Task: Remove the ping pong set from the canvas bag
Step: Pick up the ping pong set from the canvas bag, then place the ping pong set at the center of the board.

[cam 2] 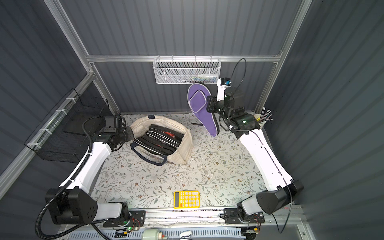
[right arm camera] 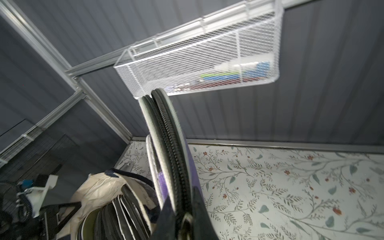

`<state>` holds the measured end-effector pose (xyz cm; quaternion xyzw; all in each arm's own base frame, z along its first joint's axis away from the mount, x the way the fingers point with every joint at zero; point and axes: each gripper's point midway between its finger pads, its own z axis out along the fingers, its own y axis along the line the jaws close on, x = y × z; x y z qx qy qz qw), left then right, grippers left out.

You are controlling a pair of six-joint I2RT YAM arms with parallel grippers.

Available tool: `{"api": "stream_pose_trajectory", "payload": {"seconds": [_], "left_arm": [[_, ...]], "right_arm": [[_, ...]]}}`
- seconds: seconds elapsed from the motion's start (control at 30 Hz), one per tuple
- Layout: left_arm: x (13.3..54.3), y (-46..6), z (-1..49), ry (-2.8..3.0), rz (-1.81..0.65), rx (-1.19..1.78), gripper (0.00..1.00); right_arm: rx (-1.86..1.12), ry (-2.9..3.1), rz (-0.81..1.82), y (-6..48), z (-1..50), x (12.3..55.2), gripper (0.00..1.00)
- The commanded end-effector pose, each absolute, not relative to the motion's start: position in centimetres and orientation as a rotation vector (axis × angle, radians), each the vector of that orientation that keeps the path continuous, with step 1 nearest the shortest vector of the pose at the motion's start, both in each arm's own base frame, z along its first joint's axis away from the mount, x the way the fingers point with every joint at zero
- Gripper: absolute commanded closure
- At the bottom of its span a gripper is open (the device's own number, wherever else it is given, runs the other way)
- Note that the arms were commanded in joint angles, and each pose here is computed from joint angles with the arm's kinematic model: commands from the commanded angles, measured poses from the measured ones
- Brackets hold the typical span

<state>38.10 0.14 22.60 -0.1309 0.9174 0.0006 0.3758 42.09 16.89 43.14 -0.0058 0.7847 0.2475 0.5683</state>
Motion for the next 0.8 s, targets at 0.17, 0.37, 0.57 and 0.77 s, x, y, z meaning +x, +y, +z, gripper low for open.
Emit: {"api": "stream_pose_trajectory", "payload": {"seconds": [0.17, 0.37, 0.57, 0.77], "left_arm": [[37.4, 2.4, 27.4, 2.271, 0.115, -0.405, 1.0], [36.9, 2.7, 27.5, 2.276, 0.133, -0.406, 1.0], [36.5, 2.9, 27.4, 2.279, 0.147, -0.404, 1.0], [36.5, 2.7, 27.1, 2.288, 0.13, -0.404, 1.0]], "right_arm": [[0.169, 1.844, 0.803, 15.4, 38.1, 47.9, 1.0], [0.279, 1.885, 0.947, 15.9, 33.1, 52.6, 1.0], [0.368, 1.9, 1.066, 16.9, 28.0, 56.1, 1.0], [0.478, 1.943, 1.072, 16.9, 22.4, 58.2, 1.0]]}}
